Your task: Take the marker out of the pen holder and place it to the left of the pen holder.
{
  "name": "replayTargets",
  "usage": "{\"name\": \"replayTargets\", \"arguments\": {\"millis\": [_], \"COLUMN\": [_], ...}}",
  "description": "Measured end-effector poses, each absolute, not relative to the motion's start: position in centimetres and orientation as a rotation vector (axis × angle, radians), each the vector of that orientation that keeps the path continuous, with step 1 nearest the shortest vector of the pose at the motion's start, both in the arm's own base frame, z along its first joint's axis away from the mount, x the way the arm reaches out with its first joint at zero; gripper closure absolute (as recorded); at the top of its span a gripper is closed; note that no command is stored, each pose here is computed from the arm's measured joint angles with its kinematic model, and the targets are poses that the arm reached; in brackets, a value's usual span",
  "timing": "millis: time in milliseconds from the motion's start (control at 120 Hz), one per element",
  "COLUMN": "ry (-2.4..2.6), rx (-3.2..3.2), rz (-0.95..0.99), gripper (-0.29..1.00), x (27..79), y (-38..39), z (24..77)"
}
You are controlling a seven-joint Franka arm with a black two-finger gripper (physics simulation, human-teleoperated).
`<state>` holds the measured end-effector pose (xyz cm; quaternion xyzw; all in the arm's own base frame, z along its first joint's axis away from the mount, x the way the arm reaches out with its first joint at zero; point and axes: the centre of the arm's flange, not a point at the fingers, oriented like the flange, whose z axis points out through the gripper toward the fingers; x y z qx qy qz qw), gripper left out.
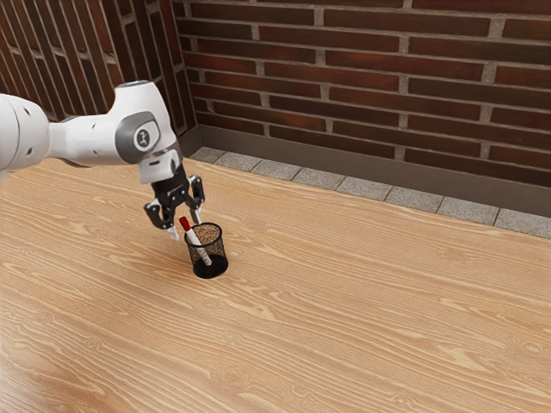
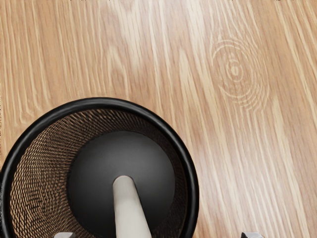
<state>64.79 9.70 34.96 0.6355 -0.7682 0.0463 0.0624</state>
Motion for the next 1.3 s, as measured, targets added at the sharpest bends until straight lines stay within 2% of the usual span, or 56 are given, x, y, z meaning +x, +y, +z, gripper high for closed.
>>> {"name": "replayTargets", "arguments": {"millis": [425, 908, 1300], "ry": [-2.193, -2.106, -2.097], "rx": [2.039, 2.119, 2.14], "rz": [0.164, 0.171, 0.175], "gripper": [0.46, 0.52, 0.72], "x": [65.1, 65.0, 65.2], "y": [9.3, 10.3, 10.3], "z": [34.8, 34.7, 35.0]}}
